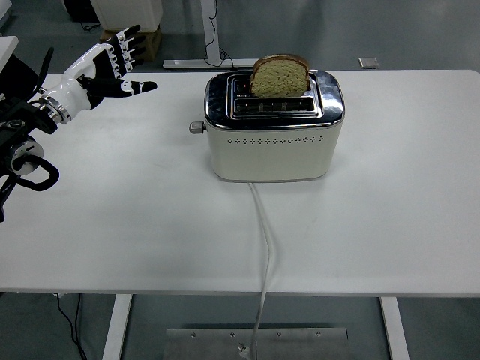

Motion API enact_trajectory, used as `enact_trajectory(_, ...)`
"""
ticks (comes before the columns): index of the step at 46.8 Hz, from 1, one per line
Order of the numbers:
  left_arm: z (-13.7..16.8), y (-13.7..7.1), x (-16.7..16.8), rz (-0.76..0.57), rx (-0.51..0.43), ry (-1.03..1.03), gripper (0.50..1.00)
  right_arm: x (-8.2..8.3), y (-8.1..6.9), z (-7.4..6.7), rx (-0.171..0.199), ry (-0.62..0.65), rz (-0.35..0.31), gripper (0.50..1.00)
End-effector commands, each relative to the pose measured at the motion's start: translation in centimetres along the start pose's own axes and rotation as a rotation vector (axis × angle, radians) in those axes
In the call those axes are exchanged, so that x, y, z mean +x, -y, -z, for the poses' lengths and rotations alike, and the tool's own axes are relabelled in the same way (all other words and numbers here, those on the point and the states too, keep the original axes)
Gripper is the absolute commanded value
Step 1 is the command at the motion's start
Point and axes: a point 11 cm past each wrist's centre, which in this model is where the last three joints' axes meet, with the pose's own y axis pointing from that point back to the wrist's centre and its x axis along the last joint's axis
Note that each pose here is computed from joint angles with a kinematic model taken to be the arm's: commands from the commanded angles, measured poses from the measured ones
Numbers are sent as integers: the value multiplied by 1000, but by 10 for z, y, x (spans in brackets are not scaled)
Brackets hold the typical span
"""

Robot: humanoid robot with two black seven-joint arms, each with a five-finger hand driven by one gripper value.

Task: Press down toaster

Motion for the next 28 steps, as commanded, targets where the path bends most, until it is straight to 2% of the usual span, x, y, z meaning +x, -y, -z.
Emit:
enact_trajectory(1,4,-1,-2,24,25,60,1000,0,0,0,0,1,0,998)
enact_trajectory(10,4,-7,-6,88,62,164,1000,0,0,0,0,-1,0,998)
enact_trajectory(17,1,-26,-4,198,128,313,1000,0,0,0,0,-1,0,1000)
enact_trajectory(28,17,-38,-4,269,221,471,1000,0,0,0,0,-1,0,998)
